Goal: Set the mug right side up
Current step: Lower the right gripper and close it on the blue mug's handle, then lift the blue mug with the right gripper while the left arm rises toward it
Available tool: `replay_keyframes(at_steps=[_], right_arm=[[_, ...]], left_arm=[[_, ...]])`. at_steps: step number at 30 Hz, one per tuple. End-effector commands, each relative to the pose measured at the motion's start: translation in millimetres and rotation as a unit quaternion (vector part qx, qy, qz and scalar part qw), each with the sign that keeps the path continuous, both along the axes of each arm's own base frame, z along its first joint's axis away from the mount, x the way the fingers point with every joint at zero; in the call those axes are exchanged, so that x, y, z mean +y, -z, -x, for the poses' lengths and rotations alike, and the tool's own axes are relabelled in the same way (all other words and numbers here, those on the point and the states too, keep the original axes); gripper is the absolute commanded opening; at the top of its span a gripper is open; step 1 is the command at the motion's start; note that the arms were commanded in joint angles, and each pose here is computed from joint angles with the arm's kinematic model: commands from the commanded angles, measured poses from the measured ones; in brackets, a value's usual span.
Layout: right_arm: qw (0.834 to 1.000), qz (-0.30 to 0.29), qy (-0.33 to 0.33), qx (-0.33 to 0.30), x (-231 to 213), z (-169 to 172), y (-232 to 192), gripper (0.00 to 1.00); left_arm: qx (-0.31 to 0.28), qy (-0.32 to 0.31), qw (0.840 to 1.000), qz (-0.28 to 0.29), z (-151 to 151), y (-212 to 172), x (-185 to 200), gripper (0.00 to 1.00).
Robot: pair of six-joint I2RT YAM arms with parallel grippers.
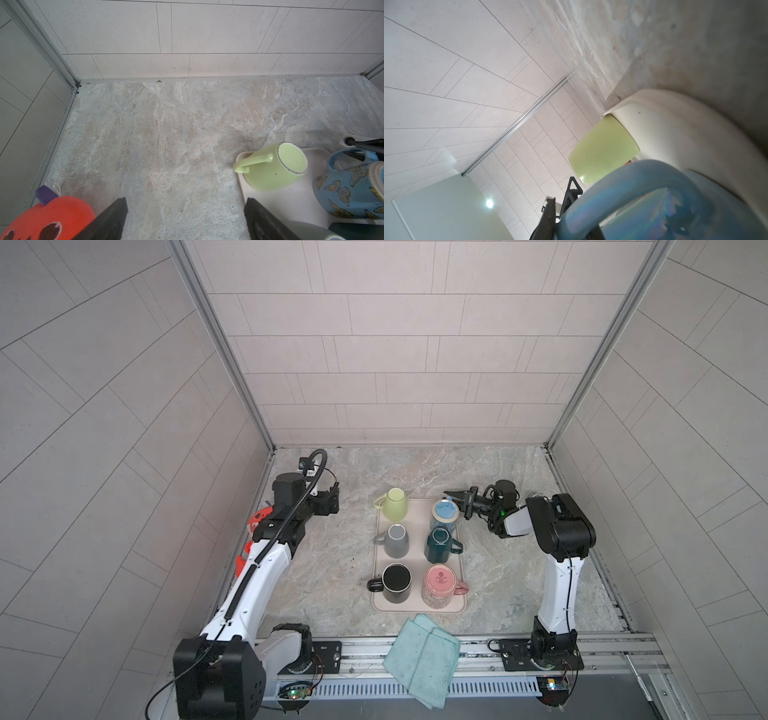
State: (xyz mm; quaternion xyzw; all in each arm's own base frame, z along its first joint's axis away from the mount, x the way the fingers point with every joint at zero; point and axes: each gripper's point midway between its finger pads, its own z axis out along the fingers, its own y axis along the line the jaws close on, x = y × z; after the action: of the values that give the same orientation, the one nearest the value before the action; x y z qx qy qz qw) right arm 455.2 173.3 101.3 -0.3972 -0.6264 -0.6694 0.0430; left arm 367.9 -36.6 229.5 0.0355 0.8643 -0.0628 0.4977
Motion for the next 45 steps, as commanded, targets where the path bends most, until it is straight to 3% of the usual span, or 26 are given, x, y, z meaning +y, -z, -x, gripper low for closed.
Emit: replay_keyframes(at_steps=[1, 12, 32, 37, 45], right_arm=[[0.998, -0.036, 0.041, 0.009, -5, -19, -13, 0.0], [0.996, -0.037, 0.01, -0.077, 10, -33, -60, 0.0], [0.99, -0.006, -0.028, -0.14, 32, -21, -80, 0.0], [0.984, 0.032, -0.042, -0.172, 35, -20, -94, 0.0], [0.96, 0.152, -0.09, -0.217, 35, -22, -103, 0.0]], left_arm=[[-0.015, -0.001, 1.0, -0.003, -2, -13, 0, 0.94], [-0.018, -0.001, 1.0, -0.002, -1, -16, 0, 0.94], [-0.02, 0.001, 1.0, 0.002, -1, -17, -2, 0.94], [-0.025, -0.001, 1.0, 0.004, -2, -20, -2, 0.94], [-0.049, -0.007, 0.999, 0.014, -6, -41, -2, 0.94]])
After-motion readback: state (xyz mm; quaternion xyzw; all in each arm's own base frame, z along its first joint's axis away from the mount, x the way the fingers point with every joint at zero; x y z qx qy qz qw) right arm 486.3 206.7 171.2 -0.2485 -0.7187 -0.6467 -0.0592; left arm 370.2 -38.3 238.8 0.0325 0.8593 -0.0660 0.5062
